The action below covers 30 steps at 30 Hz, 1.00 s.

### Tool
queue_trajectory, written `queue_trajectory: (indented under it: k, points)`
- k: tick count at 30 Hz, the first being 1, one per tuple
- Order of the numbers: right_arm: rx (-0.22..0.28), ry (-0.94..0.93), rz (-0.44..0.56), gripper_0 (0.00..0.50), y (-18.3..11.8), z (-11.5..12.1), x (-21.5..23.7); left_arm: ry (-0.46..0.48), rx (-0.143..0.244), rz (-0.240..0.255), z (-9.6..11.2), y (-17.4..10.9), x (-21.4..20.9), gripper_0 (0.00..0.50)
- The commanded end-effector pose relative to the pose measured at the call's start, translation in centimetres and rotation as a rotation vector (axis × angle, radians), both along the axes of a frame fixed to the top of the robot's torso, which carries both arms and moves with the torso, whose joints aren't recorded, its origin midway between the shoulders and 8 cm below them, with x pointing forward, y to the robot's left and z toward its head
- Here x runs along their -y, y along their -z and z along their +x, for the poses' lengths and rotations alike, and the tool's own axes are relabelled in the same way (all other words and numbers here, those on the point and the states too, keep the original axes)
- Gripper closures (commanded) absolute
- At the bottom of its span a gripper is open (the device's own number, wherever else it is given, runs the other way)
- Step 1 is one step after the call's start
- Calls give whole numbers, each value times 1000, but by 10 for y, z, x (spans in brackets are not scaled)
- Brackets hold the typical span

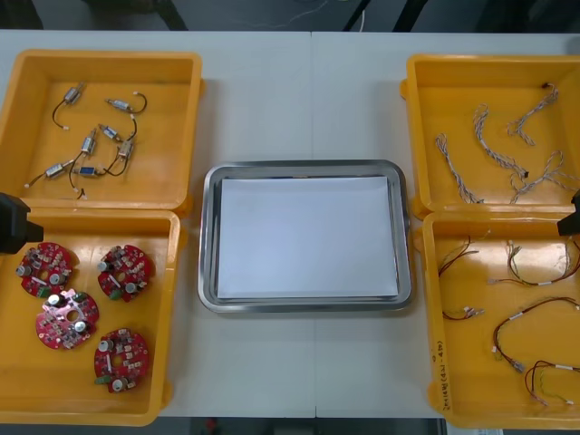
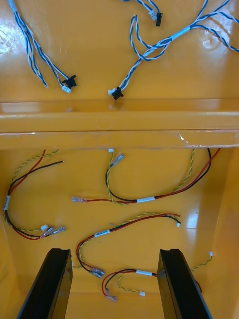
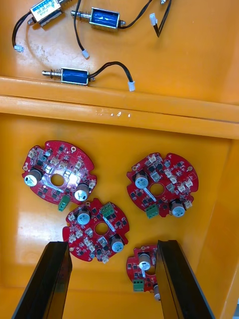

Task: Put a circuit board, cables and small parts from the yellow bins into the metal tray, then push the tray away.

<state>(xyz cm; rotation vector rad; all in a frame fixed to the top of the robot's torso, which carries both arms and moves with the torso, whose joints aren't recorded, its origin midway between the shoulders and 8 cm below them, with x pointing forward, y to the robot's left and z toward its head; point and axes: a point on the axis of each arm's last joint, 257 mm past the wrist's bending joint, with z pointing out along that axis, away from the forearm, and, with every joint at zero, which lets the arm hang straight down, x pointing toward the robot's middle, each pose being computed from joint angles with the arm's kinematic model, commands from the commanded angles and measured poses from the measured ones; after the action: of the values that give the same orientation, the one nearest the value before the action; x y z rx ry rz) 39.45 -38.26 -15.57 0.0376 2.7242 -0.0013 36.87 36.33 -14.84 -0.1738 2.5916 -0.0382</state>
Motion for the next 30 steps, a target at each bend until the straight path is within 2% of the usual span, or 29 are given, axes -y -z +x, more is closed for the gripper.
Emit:
queue_trajectory:
  k: [1,24,25,26,27,29,30]
  points:
    - [34,35,-24,0,-20,2,15,61,15,94,-6,-13,-15,0]
    - [34,35,-24,0,-20,2,15,61,15,94,-6,-13,-15,0]
    - [34,35,-24,0,-20,2,15,56,-5,66,-6,-3,-11,0]
    - [34,35,-24,0,-20,2,15,54,-6,62,-6,-2,-11,0]
    - [63,39,-32,0,-32,7,18,54,0,63,-4,-5,-11,0]
    - [62,38,-28,0,-31,7,17,54,-4,62,-5,-3,-11,0]
    - [83,37,-33,0,-39,10,17,52,-3,64,-5,-4,-12,0]
